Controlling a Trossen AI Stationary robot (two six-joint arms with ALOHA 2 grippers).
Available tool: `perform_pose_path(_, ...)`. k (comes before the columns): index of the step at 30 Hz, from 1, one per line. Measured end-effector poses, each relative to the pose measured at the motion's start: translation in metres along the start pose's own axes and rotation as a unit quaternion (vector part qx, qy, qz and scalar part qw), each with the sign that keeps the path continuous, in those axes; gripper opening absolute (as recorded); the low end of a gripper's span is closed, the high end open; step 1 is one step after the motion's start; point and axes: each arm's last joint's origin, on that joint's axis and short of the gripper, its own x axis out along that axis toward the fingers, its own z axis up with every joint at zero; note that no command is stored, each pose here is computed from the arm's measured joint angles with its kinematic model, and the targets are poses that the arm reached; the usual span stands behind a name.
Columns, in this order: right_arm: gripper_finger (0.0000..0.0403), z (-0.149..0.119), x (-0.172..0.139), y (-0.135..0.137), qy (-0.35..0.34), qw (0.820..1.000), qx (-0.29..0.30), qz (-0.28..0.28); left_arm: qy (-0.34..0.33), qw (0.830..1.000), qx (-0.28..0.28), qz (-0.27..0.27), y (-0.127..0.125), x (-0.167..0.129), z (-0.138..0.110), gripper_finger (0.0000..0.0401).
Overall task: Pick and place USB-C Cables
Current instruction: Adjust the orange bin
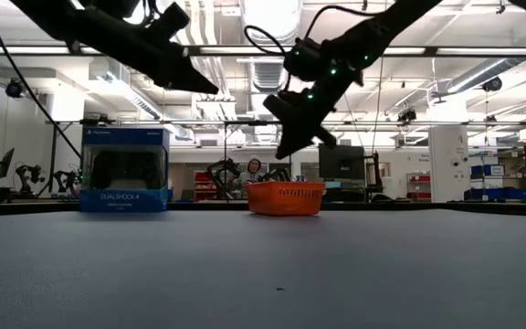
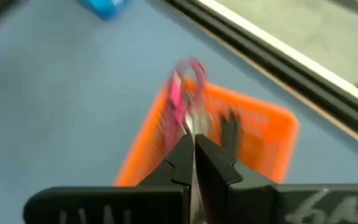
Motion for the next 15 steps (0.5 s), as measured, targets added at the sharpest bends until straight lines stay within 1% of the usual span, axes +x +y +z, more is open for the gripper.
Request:
perform_pose_path(4,0.0008,0.005,0.019,-0.001,-0.039,0.999,0.003,0.019,0.007,1.0,0.002,0.001,-0.002,0.004,-0.001,0.0)
perform_pose_path(8,0.0008,0.001,0.04,-0.001,-0.022,0.999,-0.001,0.042,0.005,1.0,0.001,0.007,0.0,0.002,0.0,0.0)
perform_pose_path(11,0.0008,-0.002,0.041,-0.002,-0.007,1.0,-0.001,0.029,0.001,1.0,0.0,0.009,0.001,0.001,0.001,0.0)
perform_pose_path(15,0.0008,-0.003,0.025,-0.005,0.019,1.0,-0.01,0.001,0.008,1.0,0.002,0.007,0.0,0.0,-0.001,0.0)
